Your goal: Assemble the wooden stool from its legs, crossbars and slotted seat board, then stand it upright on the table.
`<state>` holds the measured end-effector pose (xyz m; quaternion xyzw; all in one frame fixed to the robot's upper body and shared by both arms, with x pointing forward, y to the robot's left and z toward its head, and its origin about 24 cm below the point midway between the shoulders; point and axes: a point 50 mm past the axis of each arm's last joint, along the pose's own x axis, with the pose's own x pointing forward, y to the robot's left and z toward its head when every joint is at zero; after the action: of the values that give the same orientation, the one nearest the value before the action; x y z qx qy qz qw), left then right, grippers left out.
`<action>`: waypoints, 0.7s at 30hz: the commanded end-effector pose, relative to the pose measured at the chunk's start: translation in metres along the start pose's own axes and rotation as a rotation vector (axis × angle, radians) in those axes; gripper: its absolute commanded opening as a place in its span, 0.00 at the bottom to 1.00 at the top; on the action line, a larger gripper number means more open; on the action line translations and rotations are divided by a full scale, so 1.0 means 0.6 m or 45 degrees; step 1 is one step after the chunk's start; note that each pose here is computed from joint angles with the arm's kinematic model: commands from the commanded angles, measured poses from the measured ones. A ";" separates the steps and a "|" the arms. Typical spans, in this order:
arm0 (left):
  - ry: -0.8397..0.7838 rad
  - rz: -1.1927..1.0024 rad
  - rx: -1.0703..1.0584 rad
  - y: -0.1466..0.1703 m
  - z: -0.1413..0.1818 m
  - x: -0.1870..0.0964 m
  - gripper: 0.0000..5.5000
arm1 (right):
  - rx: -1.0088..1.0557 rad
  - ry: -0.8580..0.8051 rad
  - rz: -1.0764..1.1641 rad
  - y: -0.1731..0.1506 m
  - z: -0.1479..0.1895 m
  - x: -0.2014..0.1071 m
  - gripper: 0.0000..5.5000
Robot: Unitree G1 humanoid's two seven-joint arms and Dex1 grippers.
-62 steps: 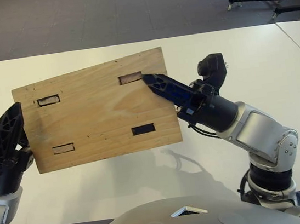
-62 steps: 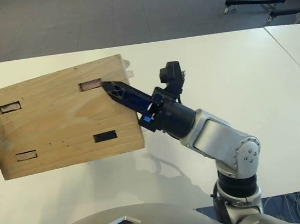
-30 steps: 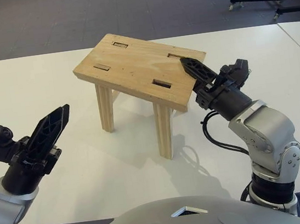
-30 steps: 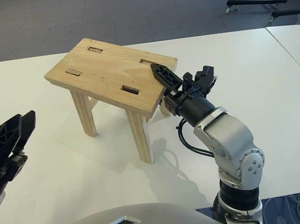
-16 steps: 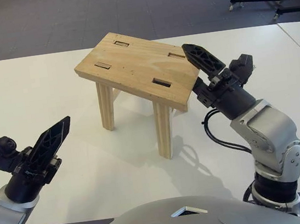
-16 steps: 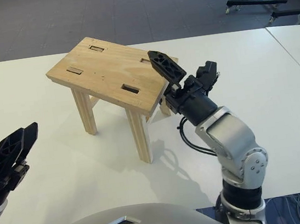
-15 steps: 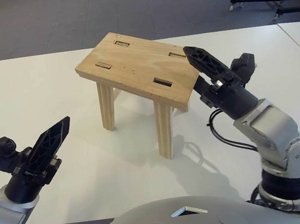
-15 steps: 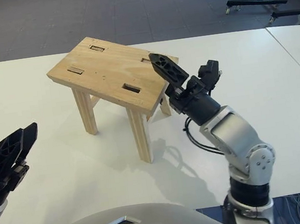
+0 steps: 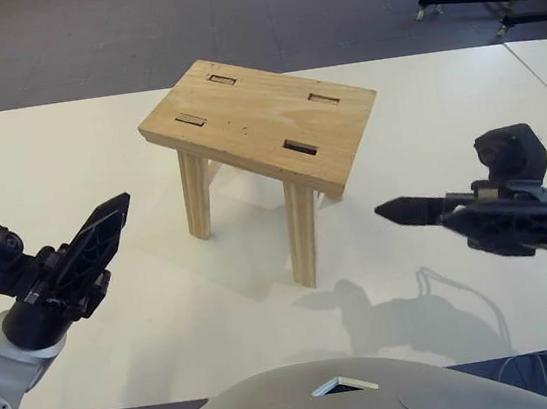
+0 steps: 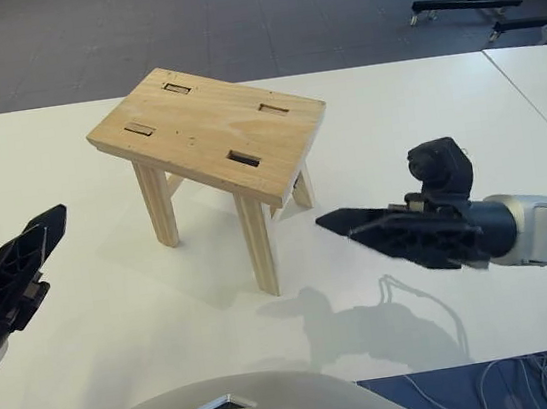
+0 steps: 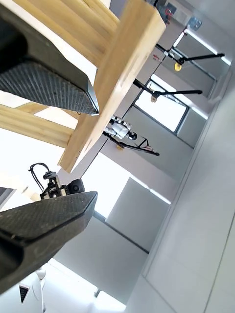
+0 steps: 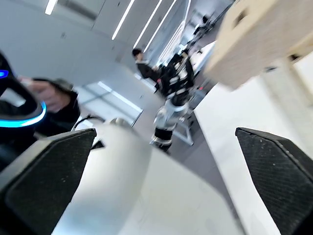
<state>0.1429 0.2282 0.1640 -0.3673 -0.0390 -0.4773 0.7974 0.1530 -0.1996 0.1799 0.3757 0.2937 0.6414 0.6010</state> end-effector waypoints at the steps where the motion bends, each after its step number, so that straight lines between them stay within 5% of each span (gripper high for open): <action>1: 0.078 -0.067 0.015 0.001 0.006 0.033 0.52 | 0.010 0.009 0.027 -0.021 -0.023 0.051 0.95; 10: 0.169 -0.083 0.041 0.025 0.011 0.064 0.52 | -0.214 -0.236 -0.429 -0.120 -0.004 0.125 0.95; 21: 0.221 0.240 0.313 0.148 -0.004 0.129 0.52 | -0.548 -0.502 -0.620 -0.201 0.090 0.160 0.95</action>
<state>0.2453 0.1943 0.1497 -0.2502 0.0101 -0.4485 0.8580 0.2523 -0.0986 0.1165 0.2939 0.1392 0.4530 0.8301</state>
